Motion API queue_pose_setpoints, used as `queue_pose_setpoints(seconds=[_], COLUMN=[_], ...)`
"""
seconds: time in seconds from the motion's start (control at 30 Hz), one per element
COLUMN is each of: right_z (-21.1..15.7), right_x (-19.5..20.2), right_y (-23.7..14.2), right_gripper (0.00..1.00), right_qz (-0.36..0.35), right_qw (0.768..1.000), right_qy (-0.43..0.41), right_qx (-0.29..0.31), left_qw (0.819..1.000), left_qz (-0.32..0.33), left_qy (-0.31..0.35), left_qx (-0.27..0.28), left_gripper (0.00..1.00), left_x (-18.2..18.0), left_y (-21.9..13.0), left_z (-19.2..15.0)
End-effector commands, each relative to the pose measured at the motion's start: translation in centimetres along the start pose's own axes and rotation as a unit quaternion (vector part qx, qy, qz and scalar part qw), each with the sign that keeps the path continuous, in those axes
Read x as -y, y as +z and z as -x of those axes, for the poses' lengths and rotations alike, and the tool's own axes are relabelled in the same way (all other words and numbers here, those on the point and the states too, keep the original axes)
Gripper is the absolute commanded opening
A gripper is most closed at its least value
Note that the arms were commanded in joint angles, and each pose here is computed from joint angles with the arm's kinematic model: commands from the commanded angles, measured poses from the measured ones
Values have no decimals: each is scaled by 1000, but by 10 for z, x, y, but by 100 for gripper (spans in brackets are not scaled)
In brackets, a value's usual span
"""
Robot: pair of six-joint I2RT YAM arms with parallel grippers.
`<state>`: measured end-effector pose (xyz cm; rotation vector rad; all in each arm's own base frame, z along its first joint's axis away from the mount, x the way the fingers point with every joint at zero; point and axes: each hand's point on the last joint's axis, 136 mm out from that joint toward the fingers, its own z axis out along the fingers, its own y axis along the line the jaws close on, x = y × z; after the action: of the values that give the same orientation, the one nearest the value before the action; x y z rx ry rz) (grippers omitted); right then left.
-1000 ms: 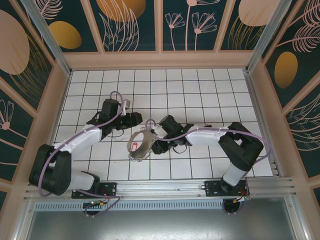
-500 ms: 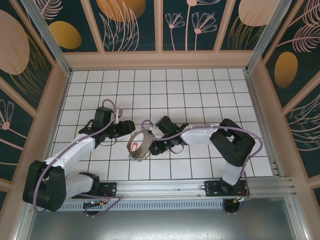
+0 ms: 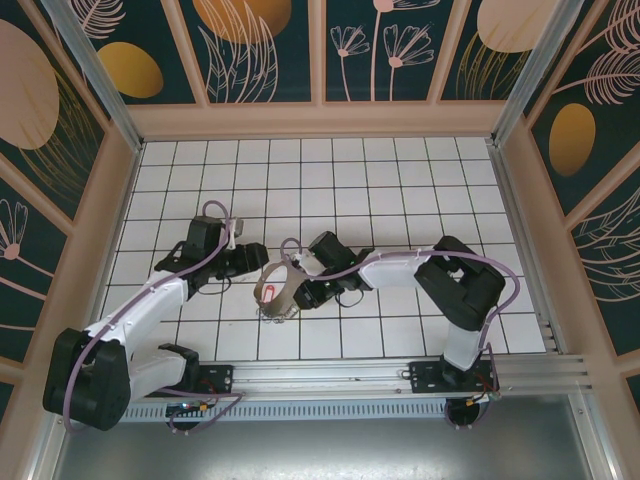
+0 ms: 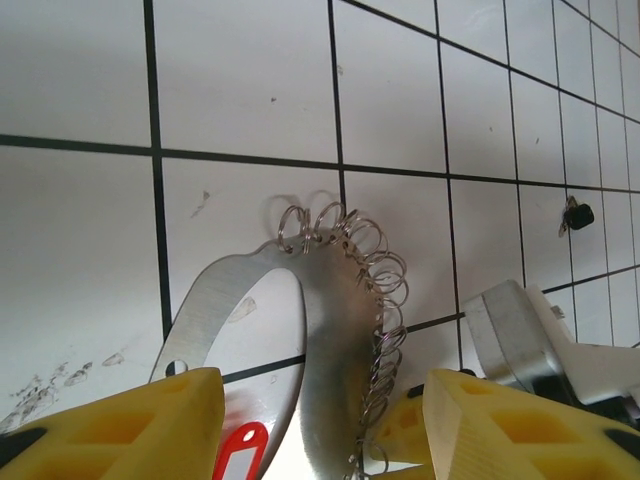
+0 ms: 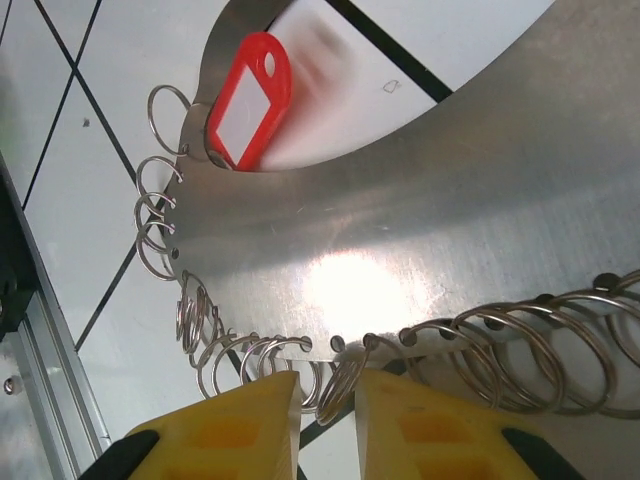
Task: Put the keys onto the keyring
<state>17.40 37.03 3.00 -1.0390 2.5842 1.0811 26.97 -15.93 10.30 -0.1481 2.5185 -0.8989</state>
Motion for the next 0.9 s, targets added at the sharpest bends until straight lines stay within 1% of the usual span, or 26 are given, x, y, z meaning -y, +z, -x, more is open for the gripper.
queue_pose_setpoints(seconds=[0.0,0.03,0.07,0.2,0.27,0.43,0.57,0.67,0.77,0.8,0.87], right_z=[5,4,4,2,-4,-9,-13,-15,-12,-11,-7], right_x=[-6,-2,-2,-1,-6,-26,-25,-24,-12,-7,1], right_y=[-13,-16,-20,-36,-36,-14,8,20,23,22,17], right_gripper=[24,28,30,32,35,45,47,52,51,50,43], right_qz=[-6,-20,-29,-82,-108,-140,-165,-181,-218,-231,-249], right_qw=[999,999,998,992,986,972,966,961,956,954,952], right_qy=[-23,-28,-35,-81,-119,-186,-200,-208,-196,-191,-178], right_qx=[22,26,32,54,48,24,-7,-19,-20,-17,-6], left_qw=[1000,1000,999,998,998,996,996,996,996,996,996], left_qz=[22,27,31,50,59,72,77,78,81,80,78], left_qy=[-10,-10,-10,-23,-31,-41,-45,-46,-42,-39,-33], left_qx=[-5,-8,-12,-21,-21,-22,-24,-22,-20,-19,-14], left_gripper=[55,55,55,55,55,54,54,54,54,54,54], left_x=[-13,-15,-17,-26,-30,-39,-43,-44,-44,-44,-43], left_y=[2,3,4,5,5,7,7,6,4,4,2], left_z=[-6,-8,-9,-15,-17,-22,-26,-27,-27,-26,-25])
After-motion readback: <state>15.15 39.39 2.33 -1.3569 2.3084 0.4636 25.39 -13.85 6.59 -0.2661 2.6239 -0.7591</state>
